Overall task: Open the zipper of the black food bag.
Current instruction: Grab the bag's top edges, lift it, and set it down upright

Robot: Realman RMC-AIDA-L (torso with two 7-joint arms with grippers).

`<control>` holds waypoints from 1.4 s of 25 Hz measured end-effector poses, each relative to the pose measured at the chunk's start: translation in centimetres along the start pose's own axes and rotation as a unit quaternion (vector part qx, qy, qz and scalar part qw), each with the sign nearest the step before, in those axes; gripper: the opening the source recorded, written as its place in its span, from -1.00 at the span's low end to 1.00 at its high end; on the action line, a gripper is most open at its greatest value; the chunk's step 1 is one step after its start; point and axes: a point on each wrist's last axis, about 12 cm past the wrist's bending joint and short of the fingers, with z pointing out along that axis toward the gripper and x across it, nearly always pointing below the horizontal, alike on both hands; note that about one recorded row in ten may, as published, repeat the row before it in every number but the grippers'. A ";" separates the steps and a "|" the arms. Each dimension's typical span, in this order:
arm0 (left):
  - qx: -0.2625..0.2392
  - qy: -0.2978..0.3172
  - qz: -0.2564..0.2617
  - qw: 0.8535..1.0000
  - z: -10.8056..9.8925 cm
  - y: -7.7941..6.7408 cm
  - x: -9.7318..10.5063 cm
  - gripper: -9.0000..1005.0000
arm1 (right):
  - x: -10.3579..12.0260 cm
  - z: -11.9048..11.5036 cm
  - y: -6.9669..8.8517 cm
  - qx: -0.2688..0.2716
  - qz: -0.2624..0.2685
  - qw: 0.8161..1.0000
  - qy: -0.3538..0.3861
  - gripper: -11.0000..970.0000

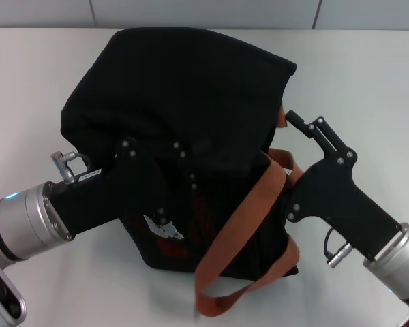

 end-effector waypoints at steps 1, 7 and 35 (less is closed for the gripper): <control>0.000 0.000 0.000 1.000 0.0 0.0 0.0 -0.80 | 0.0 -0.2 0.1 0.002 0.001 1.000 0.002 0.73; 0.001 0.000 0.001 1.000 0.1 0.1 0.0 -0.80 | -0.2 -1.5 0.7 0.003 0.006 1.000 0.003 0.73; -0.008 0.002 -0.017 1.000 0.9 0.2 0.4 -0.80 | -0.2 -0.5 -0.6 0.049 -0.006 0.999 -0.002 0.62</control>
